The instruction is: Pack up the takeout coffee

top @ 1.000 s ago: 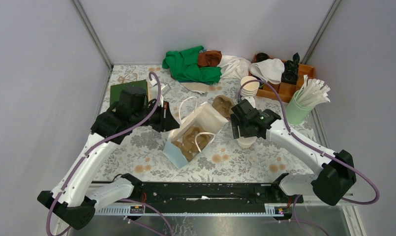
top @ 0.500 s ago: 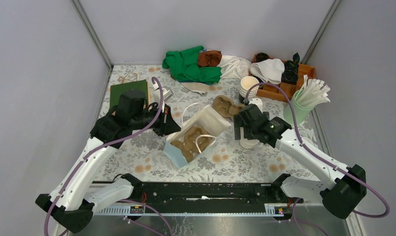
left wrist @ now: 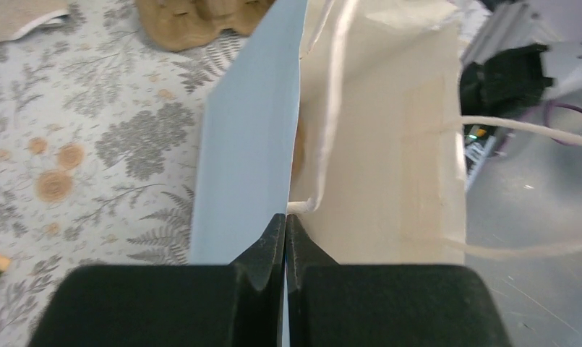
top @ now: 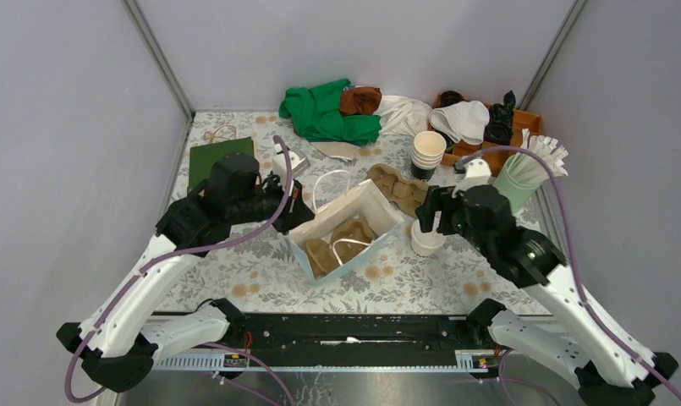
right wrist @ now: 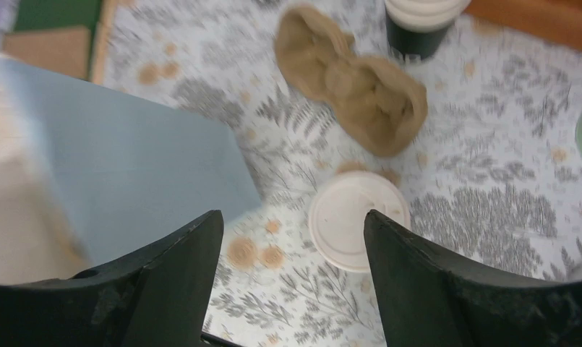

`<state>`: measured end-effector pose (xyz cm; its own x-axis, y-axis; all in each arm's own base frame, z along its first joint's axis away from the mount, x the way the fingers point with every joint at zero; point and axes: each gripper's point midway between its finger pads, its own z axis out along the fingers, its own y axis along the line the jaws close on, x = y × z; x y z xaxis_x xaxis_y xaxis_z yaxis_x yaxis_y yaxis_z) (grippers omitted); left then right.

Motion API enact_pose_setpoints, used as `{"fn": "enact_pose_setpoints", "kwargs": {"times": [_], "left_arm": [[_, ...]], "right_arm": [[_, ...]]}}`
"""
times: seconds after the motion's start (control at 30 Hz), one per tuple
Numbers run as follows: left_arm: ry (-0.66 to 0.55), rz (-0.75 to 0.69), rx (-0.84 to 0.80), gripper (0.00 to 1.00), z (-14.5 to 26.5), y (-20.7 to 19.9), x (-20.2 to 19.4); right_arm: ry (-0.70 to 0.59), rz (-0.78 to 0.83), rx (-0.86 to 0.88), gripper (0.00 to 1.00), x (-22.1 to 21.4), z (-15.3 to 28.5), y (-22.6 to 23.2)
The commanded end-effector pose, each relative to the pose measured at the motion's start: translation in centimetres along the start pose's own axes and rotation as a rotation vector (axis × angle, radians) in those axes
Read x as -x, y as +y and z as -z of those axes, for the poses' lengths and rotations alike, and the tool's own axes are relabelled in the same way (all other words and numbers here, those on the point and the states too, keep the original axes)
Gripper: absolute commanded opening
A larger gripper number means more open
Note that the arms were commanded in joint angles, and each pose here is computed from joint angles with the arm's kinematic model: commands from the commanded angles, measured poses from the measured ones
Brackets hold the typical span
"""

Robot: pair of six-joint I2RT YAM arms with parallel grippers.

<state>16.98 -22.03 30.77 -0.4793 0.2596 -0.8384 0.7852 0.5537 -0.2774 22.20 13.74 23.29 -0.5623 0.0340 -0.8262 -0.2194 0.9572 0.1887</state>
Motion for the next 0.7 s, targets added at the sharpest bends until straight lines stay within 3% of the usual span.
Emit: {"fn": "enact_pose_setpoints", "kwargs": {"times": [0.0,0.1,0.37,0.57,0.67], "left_arm": [[-0.015,-0.059,0.212,0.0,-1.1,4.1,1.3],[-0.004,-0.087,0.295,0.0,-1.5,5.8,2.0],[-0.069,-0.154,0.2,0.0,-1.1,3.4,4.5],[-0.091,-0.182,0.192,0.0,-0.6,3.1,5.3],[-0.106,-0.207,0.188,0.0,-0.5,3.0,5.7]], "right_arm": [[-0.197,-0.014,0.143,0.77,6.0,3.6,2.5],[-0.212,-0.003,0.176,0.73,7.6,4.3,3.5],[-0.12,0.042,0.389,0.65,11.7,3.5,10.1],[0.046,0.103,0.403,0.61,10.6,0.3,12.0],[0.058,0.114,0.412,0.61,10.0,-0.5,12.2]]}}
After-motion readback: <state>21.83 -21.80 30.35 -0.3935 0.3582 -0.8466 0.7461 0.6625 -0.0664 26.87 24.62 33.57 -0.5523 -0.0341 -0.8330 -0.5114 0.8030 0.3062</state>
